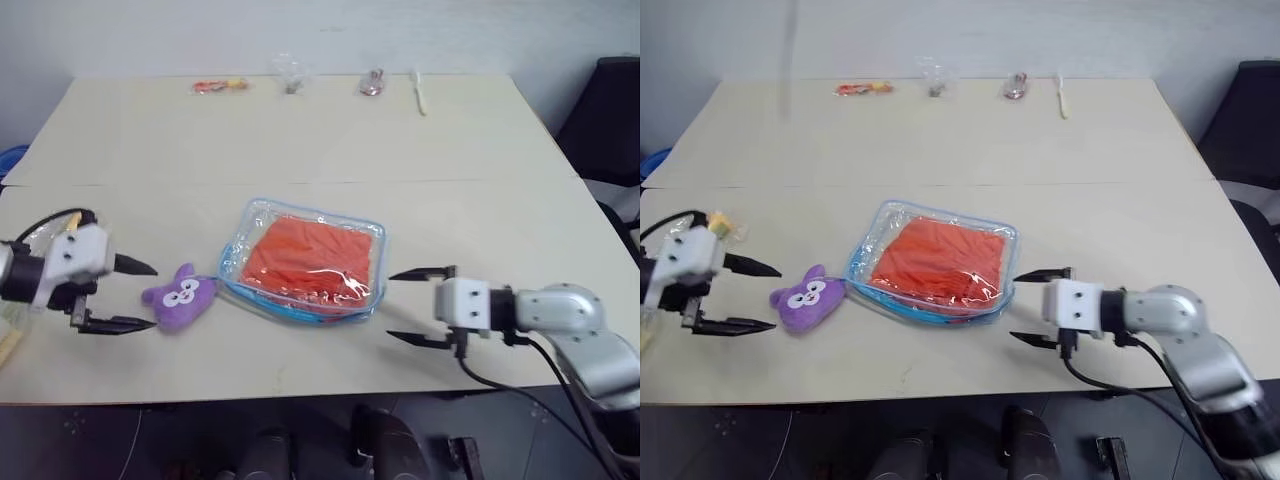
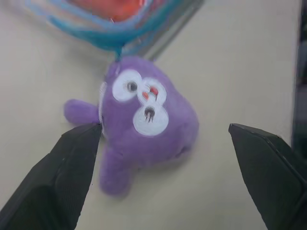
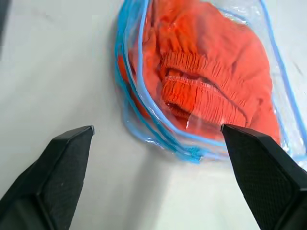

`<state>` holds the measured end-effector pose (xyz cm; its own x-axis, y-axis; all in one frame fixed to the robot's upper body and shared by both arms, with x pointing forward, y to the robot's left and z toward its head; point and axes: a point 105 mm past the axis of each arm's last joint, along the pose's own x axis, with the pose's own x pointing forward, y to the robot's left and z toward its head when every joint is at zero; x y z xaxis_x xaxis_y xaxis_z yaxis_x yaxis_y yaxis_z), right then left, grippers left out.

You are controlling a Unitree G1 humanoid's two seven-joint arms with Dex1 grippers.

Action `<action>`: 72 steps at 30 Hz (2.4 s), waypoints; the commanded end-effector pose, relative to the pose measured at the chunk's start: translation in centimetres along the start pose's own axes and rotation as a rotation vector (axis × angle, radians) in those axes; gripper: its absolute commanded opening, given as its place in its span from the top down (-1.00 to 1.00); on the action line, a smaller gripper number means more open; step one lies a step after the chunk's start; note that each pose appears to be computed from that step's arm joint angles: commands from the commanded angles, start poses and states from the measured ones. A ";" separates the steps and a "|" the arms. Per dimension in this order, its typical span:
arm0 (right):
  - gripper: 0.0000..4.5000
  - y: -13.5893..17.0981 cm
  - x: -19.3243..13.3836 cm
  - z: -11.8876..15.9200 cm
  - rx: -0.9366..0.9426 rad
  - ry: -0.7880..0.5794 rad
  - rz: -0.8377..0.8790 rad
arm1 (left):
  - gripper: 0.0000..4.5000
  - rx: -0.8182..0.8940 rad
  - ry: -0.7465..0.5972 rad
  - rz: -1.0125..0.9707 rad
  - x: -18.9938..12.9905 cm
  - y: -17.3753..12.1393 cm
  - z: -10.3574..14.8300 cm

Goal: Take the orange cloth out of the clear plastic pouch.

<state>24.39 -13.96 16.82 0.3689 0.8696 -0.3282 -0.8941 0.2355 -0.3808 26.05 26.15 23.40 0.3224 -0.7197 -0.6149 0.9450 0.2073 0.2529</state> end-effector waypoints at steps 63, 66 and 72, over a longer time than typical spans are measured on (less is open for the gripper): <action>0.98 3.4 2.5 0.9 0.066 0.032 -0.322 | 1.00 0.151 -0.342 0.132 14.0 1.0 7.1; 0.98 2.6 3.2 0.9 0.003 0.037 -0.334 | 1.00 0.152 -0.346 0.122 14.5 0.3 7.6; 0.82 0.7 5.9 0.3 -0.138 0.066 -0.339 | 1.00 0.155 -0.345 0.106 15.4 0.0 8.1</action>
<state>25.69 -8.90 14.81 0.6556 0.7184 -0.2327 -0.6974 0.4578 -0.5514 30.84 10.09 18.82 0.3551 -0.8770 -0.3237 0.8959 0.2203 0.3858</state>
